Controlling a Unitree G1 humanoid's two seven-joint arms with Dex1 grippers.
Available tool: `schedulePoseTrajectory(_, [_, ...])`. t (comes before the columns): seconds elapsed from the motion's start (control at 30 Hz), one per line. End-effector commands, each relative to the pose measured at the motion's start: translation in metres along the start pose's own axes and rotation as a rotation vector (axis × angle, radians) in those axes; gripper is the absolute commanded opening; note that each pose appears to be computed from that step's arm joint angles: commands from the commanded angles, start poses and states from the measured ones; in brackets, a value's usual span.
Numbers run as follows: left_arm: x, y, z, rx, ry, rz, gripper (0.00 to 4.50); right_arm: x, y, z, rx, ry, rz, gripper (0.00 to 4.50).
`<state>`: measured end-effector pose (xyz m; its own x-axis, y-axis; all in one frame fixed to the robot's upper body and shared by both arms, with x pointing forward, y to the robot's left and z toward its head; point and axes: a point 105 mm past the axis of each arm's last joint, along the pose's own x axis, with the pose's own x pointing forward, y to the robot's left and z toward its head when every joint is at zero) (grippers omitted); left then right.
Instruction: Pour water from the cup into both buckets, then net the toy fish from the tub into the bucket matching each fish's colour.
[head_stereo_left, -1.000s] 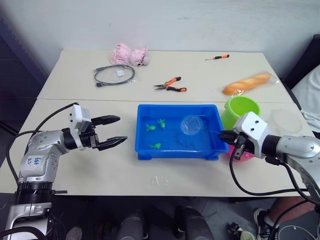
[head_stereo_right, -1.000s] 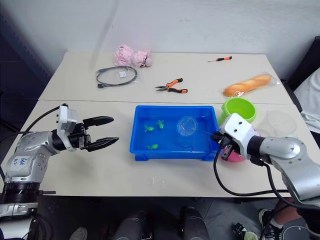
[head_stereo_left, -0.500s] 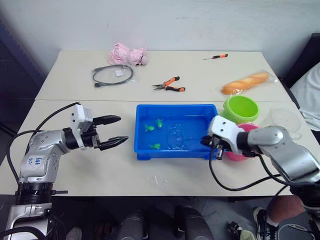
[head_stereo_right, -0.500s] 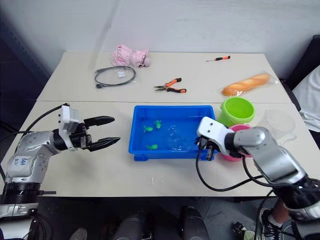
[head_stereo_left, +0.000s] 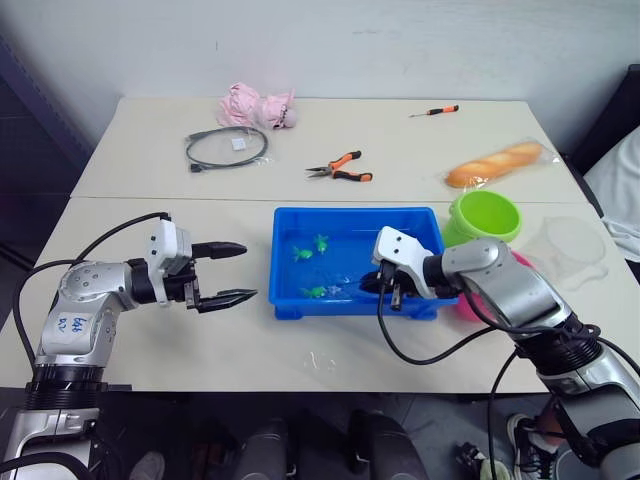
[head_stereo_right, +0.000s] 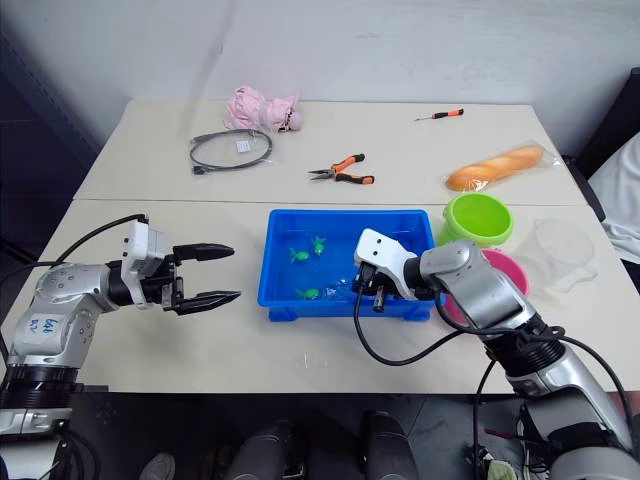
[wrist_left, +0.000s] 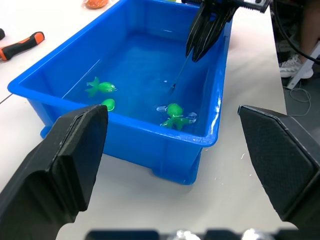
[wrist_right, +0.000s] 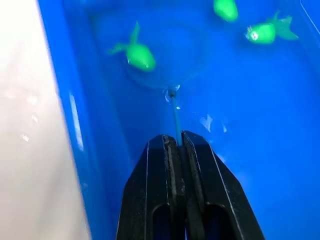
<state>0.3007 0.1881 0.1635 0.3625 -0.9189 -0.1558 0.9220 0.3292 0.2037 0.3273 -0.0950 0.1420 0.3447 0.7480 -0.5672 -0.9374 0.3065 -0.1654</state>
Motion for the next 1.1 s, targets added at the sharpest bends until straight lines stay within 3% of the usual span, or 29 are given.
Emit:
schedulePoseTrajectory(0.03, [-0.006, 0.001, 0.0, 0.02, 0.015, 0.012, 4.46, -0.025, 0.004, 0.025, -0.018, -0.094, 0.035, 0.0])
schedulePoseTrajectory(0.33, [0.006, 0.003, 0.009, 0.052, -0.017, -0.02, 4.46, -0.071, -0.003, 0.013, -0.004, -0.156, -0.041, 0.0])
schedulePoseTrajectory(0.5, [0.021, 0.007, 0.03, 0.068, -0.107, -0.025, 4.46, -0.1, -0.011, 0.002, -0.014, -0.211, -0.215, 0.0])
schedulePoseTrajectory(0.73, [0.041, 0.005, 0.047, -0.013, -0.196, -0.054, 4.46, -0.124, 0.004, -0.017, 0.005, -0.246, -0.34, 0.0])
schedulePoseTrajectory(0.93, [0.059, 0.005, 0.051, -0.029, -0.215, -0.087, 4.46, -0.146, 0.008, -0.034, 0.064, -0.252, -0.479, 0.0])
schedulePoseTrajectory(1.1, [0.068, 0.007, 0.055, -0.035, -0.229, -0.107, 4.46, -0.183, 0.007, -0.034, 0.073, -0.288, -0.621, 0.0])
